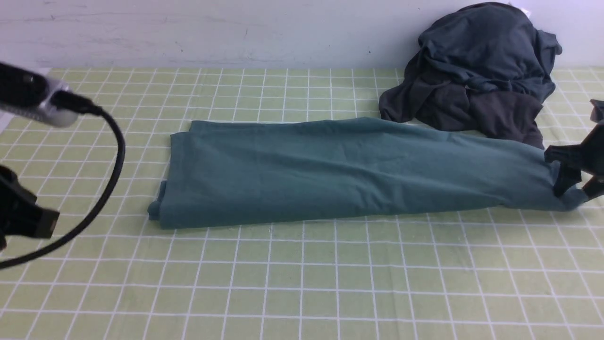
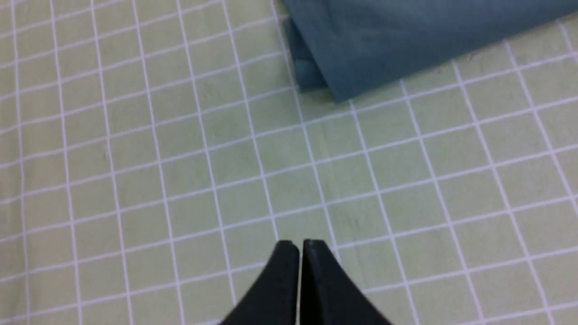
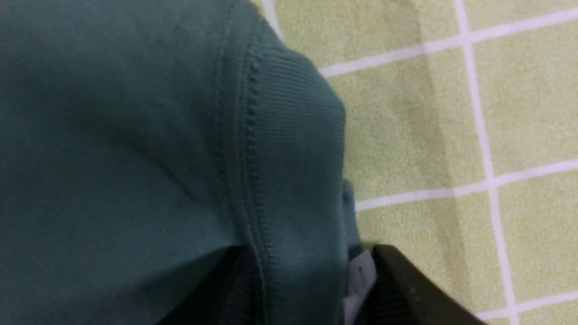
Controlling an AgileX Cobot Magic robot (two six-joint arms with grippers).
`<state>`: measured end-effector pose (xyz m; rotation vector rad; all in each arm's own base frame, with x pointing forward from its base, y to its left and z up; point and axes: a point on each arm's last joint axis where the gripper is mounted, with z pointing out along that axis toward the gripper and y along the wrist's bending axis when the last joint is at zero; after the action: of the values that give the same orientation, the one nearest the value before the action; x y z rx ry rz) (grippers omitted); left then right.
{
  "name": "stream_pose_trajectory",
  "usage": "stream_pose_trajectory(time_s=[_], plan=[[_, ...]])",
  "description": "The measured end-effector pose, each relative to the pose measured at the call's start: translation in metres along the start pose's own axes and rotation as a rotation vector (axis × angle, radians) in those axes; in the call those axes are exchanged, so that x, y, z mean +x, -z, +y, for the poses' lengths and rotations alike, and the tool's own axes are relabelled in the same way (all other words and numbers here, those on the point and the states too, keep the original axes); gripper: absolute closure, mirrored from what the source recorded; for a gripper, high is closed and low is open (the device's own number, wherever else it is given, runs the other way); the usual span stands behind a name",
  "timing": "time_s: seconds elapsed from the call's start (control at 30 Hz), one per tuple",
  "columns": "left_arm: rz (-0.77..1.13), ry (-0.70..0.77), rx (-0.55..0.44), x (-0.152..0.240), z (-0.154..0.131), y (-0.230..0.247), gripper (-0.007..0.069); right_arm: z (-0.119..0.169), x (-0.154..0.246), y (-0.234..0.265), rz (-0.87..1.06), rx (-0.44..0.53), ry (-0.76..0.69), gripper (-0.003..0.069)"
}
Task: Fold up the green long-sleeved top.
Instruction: Use the right arm to clamp the right edge of the fabric, then use the right arm to drag the right edge of the fabric to the left and folds it over the left edge
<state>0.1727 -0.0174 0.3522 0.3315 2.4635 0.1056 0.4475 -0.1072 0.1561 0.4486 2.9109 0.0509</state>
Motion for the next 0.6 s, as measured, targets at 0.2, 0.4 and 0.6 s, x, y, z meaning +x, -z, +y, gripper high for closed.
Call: stream_pose_trajectory(time_s=[0.2,0.4,0.6], plan=[[0.033,0.044,-0.056,0.024,0.002,0.0,0.0629,0.001,0.001,0.02,-0.014,0.019,0.09,0.0631],[0.052,0.074,-0.063,0.037,0.0,-0.006,0.0629,-0.009,0.004,0.095,-0.131,0.168,0.143,0.0636],[-0.013,0.133,-0.049,0.048,-0.006,-0.032,0.0629,0.023,0.027,0.194,-0.364,0.148,0.16,0.0636]])
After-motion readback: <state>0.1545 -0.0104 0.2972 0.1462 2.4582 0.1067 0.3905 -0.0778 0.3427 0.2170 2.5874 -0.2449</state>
